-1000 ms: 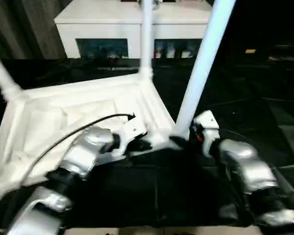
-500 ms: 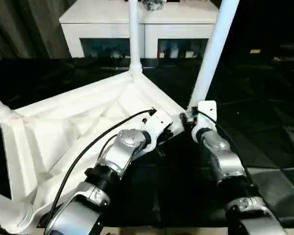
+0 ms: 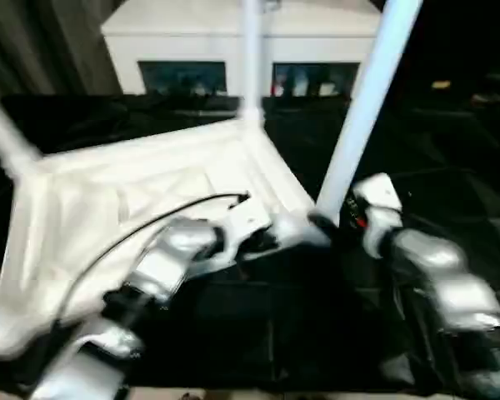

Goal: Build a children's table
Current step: Rotate leg to tighten

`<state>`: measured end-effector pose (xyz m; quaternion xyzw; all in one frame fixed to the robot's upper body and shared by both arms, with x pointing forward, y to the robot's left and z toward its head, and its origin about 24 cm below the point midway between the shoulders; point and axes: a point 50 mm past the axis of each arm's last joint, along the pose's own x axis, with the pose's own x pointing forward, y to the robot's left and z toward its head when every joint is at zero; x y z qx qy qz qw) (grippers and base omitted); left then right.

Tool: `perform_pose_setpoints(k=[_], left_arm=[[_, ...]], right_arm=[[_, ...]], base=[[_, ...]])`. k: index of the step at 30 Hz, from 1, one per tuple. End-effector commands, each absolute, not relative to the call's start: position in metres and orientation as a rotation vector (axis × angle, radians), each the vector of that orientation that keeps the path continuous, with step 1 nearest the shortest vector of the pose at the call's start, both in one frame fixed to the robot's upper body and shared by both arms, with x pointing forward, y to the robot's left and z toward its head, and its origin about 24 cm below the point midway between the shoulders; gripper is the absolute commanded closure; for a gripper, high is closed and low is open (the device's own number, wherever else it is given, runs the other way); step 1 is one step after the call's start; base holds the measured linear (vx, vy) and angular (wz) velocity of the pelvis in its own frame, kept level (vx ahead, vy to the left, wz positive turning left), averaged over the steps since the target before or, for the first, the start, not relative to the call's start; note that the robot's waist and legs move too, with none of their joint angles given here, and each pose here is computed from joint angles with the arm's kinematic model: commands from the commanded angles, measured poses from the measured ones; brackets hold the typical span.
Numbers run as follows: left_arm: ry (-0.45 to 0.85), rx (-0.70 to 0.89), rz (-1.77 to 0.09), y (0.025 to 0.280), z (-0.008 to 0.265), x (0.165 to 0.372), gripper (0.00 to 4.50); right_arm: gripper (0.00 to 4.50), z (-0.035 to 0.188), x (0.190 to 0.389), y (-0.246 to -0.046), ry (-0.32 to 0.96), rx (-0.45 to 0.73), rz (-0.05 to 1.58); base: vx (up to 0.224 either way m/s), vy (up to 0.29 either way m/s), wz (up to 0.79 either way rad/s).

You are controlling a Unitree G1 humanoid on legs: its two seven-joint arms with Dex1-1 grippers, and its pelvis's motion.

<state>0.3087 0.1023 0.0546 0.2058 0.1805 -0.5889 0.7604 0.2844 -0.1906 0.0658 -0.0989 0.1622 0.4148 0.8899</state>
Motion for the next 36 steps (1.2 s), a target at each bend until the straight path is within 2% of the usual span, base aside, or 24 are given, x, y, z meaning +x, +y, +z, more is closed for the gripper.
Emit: perform_pose_setpoints(k=[1,9,11,13,15,21,30,33,36], left_arm=[[0.433,0.446,-1.370,0.099,0.052,0.301,4.50],[0.436,0.458,-1.375,0.104,0.054,0.302,4.50],[0.436,0.457,-1.371,0.105,0.054,0.302,4.50],[0.439,0.456,-1.371,0.106,0.054,0.302,4.50],[0.442,0.457,-1.371,0.107,0.054,0.302,4.50],[0.451,0.458,-1.372,0.108,0.054,0.302,4.50],[0.459,0.456,-1.375,0.109,0.054,0.302,4.50],[0.441,0.432,-1.326,0.106,0.054,0.306,4.50],[0.419,0.392,-1.112,0.093,0.053,0.324,4.50]], right_arm=[[0.61,0.064,0.279,-0.183,0.363,-0.196,0.978],[0.61,0.064,0.291,-0.183,0.359,-0.199,0.951],[0.87,0.064,0.292,-0.182,0.362,-0.193,0.960],[0.87,0.059,0.293,-0.181,0.384,-0.216,0.965],[1.19,0.057,0.293,-0.182,0.397,-0.228,0.970],[1.70,0.054,0.292,-0.183,0.409,-0.238,0.974],[1.88,0.050,0.293,-0.185,0.425,-0.222,0.956],[1.89,0.044,0.302,-0.184,0.418,-0.145,0.812],[1.89,0.032,0.318,-0.174,0.412,-0.057,0.482]], base=[[0.000,0.000,0.00],[0.000,0.000,0.00],[0.000,0.000,0.00],[0.000,0.000,0.00],[0.000,0.000,0.00],[0.000,0.000,0.00],[0.000,0.000,0.00],[0.000,0.000,0.00],[0.000,0.000,0.00]])
